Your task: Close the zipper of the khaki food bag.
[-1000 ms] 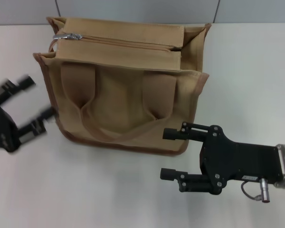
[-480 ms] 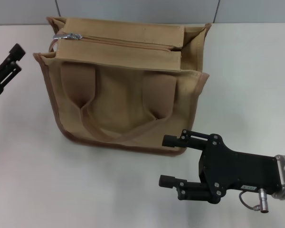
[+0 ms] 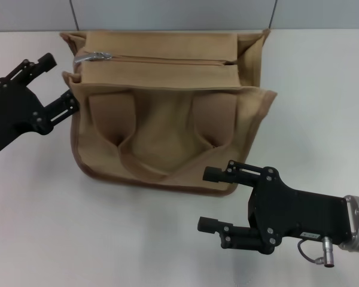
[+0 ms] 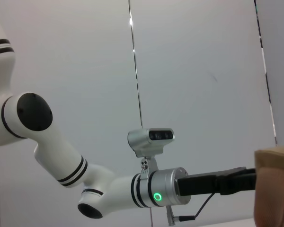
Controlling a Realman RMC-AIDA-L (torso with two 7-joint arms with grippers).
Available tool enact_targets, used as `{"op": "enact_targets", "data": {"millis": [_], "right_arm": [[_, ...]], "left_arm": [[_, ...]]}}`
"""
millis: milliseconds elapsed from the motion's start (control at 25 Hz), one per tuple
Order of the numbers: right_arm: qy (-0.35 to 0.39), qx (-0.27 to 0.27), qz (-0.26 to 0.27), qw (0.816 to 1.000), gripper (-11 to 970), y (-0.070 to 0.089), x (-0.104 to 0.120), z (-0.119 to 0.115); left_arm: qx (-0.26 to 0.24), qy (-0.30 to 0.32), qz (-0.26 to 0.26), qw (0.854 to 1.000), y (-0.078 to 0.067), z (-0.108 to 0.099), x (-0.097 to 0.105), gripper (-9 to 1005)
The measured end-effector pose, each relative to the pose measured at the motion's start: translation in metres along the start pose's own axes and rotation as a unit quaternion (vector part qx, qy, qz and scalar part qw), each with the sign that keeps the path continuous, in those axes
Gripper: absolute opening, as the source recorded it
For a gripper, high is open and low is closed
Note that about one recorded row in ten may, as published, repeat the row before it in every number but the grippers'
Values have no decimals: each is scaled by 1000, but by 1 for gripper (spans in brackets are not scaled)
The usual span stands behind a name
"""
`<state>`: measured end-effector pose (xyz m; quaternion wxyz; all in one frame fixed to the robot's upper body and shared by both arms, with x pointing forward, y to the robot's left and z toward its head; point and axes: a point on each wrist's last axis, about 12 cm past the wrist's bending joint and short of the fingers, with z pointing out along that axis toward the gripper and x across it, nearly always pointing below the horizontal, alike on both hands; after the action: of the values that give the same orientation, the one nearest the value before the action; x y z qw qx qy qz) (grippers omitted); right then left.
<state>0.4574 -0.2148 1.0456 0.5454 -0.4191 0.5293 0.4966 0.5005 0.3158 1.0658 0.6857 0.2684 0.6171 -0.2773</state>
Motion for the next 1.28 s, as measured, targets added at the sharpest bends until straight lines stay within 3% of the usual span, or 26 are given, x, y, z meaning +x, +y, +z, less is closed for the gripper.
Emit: {"op": "enact_targets", "data": {"millis": [240,480,960,1280], "right_arm": [[4,-1,0,1000,738,-2,0,2],[5,5,4,1000,737,-2,2,2],[11,8,4,1000,737,-5,2,3],[15,11,4,1000,737,-6,3,5]], "left_arm": [[5,-15,-1,1000,1,9,-4,784],[-26,-48,-8,998,5,13,-9,783],[-3,-28,-6,1000,1,19,-5,783],[14,-26,-1,1000,-2,22,-5,667]]}}
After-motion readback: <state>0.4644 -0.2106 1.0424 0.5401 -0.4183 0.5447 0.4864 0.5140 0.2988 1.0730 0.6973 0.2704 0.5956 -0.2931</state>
